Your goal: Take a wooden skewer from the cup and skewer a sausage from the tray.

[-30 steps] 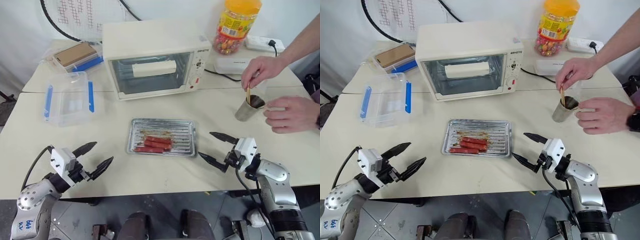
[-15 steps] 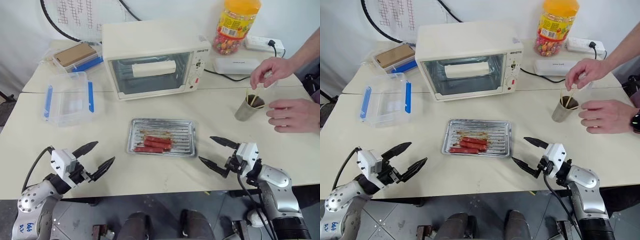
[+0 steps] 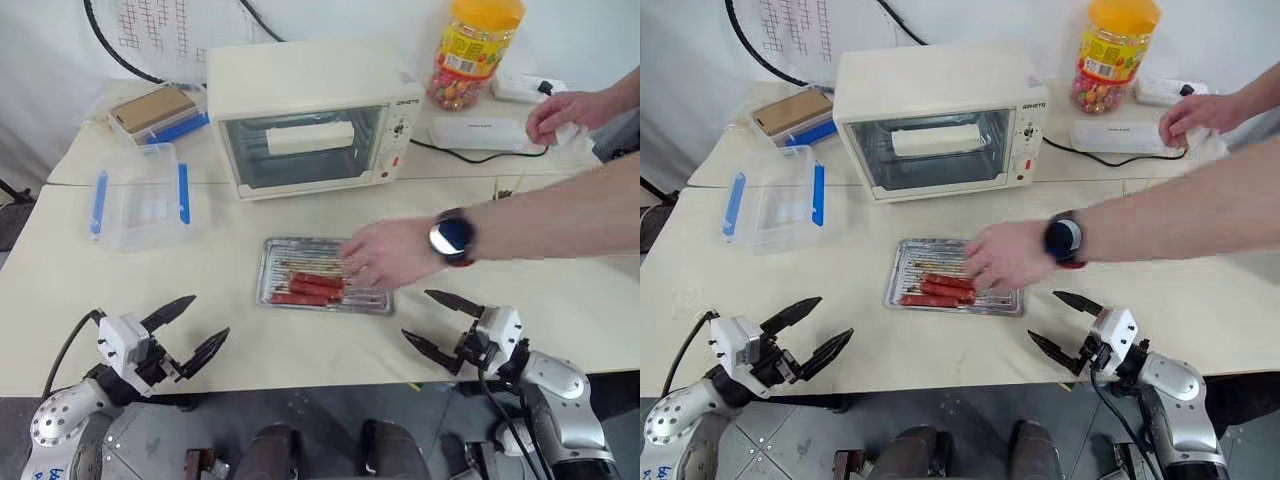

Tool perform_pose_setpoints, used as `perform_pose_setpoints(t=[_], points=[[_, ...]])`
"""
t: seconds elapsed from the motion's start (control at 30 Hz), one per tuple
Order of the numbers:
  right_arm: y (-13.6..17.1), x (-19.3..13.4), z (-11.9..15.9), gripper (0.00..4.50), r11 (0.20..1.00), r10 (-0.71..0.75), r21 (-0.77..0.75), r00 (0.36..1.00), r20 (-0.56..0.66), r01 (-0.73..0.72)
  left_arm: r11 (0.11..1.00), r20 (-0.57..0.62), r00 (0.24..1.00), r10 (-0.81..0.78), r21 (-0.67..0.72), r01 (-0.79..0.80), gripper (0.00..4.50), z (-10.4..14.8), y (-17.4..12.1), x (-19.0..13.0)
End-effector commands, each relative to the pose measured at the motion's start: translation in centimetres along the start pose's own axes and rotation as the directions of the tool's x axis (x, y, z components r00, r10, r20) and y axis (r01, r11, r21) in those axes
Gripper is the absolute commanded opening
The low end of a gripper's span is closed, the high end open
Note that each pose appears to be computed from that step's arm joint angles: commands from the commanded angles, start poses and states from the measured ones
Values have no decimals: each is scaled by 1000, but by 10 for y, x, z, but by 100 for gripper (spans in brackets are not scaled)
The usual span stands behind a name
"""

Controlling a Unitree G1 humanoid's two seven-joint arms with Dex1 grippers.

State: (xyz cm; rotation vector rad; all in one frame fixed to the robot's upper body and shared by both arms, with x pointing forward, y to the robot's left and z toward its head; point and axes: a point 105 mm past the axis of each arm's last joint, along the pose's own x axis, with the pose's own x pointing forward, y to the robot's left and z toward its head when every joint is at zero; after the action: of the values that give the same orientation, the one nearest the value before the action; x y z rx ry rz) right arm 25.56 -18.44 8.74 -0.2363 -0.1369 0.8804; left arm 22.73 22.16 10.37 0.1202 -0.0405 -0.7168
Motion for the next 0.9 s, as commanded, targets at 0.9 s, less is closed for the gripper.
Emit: perform_pose_setpoints(t=[0.9], points=[[6,-10,27,450,998,-48,-37,999,15,48,997,44,998,-55,54,52,448,4,18,20]])
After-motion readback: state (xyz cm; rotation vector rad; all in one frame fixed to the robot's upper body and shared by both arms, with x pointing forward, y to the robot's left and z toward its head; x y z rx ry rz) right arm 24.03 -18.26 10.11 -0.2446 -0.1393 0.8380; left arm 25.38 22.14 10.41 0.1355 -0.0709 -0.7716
